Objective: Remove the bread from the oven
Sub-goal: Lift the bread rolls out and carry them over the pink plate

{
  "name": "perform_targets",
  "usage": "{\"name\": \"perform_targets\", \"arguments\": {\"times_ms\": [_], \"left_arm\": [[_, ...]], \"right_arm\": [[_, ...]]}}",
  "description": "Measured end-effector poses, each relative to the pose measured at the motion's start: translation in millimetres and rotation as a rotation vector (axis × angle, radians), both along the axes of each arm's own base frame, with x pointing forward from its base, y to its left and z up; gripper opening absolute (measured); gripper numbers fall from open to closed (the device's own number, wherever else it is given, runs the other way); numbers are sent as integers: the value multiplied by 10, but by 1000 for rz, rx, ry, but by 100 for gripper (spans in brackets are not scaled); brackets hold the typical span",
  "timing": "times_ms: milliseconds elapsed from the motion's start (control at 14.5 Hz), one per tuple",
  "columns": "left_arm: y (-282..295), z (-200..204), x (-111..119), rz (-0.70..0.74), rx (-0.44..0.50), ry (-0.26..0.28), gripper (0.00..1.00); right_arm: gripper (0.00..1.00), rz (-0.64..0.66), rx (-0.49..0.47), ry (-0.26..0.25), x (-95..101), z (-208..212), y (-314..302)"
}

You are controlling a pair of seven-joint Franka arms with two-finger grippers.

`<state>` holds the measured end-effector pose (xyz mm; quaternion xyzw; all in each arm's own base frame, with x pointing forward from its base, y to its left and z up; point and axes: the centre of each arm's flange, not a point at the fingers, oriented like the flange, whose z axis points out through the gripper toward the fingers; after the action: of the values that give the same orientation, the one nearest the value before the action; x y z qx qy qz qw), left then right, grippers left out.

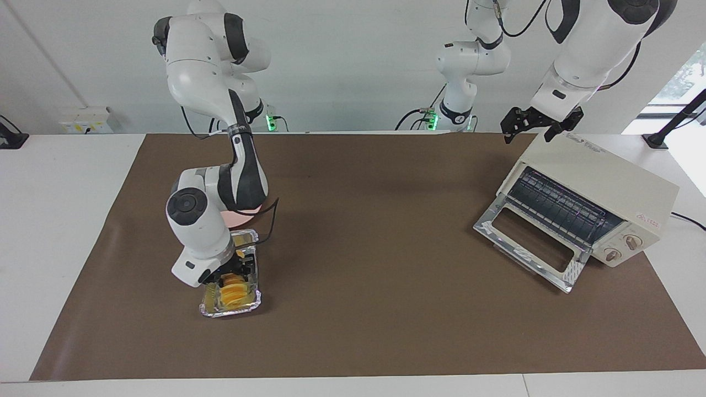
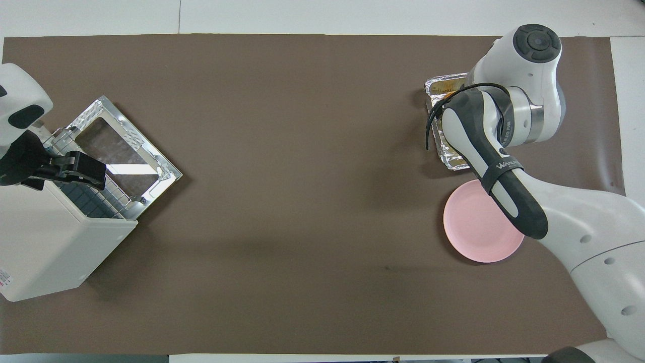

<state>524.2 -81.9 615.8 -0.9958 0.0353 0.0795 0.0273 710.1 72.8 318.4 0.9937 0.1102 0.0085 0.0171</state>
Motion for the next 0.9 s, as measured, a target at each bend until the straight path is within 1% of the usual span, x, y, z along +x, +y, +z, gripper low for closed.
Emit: {"name": "perform_targets", "arguments": {"times_ms": [208,277,346,415,553,692,899], "left_arm": [[0,0,0,0,0,0,100],[0,0,0,0,0,0,100],[0,0,0,0,0,0,100],[0,0,0,0,0,0,100],[0,0,0,0,0,0,100],[0,0,0,0,0,0,100],[0,0,0,0,0,0,100]], "right_arm": [[19,0,0,-1,0,9,-2],[14,-1,0,-1,0,11,-5],[11,-1,0,1,-2,14,-6],[11,-1,-1,8,-8,24,-7],[7,-3,-4,31,-31,104,-12],[7,-5,-7,54,-77,283,-19],[7,-8,-10,83,-198,676,-34]]}}
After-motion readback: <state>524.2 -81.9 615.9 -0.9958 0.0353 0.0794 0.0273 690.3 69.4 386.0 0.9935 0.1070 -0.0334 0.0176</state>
